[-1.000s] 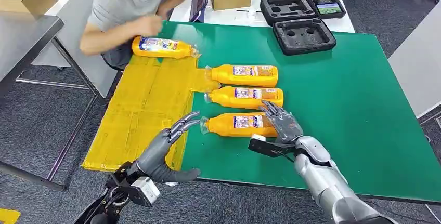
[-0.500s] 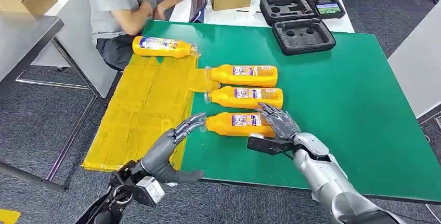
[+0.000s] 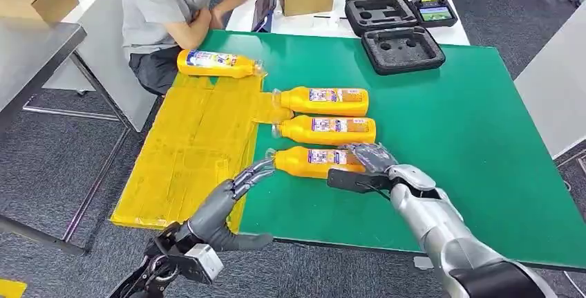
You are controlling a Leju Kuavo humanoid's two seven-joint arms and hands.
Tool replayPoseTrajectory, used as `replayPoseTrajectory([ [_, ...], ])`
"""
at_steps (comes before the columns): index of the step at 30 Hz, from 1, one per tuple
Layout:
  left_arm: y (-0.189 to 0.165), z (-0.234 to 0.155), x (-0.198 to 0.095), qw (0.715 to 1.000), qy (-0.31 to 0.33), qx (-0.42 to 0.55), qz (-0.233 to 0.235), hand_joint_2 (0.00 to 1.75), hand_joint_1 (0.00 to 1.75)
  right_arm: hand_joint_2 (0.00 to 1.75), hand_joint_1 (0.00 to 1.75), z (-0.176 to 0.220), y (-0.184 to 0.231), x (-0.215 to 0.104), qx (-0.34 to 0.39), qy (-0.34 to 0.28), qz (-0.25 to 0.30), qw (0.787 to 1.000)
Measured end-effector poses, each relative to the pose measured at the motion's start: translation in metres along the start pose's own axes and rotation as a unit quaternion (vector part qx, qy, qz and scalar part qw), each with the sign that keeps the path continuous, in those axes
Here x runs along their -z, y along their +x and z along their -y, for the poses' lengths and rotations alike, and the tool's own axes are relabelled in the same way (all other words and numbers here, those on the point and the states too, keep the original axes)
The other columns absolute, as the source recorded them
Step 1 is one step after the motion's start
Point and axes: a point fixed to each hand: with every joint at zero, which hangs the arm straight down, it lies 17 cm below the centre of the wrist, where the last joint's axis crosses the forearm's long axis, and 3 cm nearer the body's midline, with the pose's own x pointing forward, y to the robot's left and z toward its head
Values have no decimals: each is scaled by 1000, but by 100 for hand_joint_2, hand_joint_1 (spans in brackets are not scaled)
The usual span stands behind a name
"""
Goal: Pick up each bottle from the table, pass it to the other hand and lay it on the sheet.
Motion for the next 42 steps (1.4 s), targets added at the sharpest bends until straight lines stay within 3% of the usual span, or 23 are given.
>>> replayPoseTrajectory([
  [8, 0, -1, -1, 1000, 4, 8, -5, 175, 0, 175, 175, 2, 19, 4, 27, -3, 33, 999],
  [14, 2, -12, 2, 999, 36, 14, -4, 175, 0, 175, 175, 7, 48, -1, 141, -53, 96, 984],
  [20, 10, -38, 9, 995, 101, 9, 6, 175, 0, 175, 175, 13, 50, -7, 215, -103, 102, 966],
  [31, 13, -92, 10, 976, 217, 3, 18, 175, 0, 175, 175, 13, 45, -16, 282, -157, 84, 943],
  [33, 14, -106, 8, 966, 252, -48, 27, 175, 0, 175, 175, 21, 45, -20, 342, -183, 86, 918],
  [36, 1, -123, 4, 948, 290, -126, 29, 175, 0, 175, 175, 45, 49, -31, 446, -241, 107, 855],
  [38, -9, -125, 1, 945, 298, -136, 19, 175, 0, 175, 175, 55, 55, -36, 460, -256, 122, 841],
  [42, -18, -126, -1, 940, 309, -146, 9, 175, 0, 175, 175, 62, 63, -41, 459, -268, 136, 836],
])
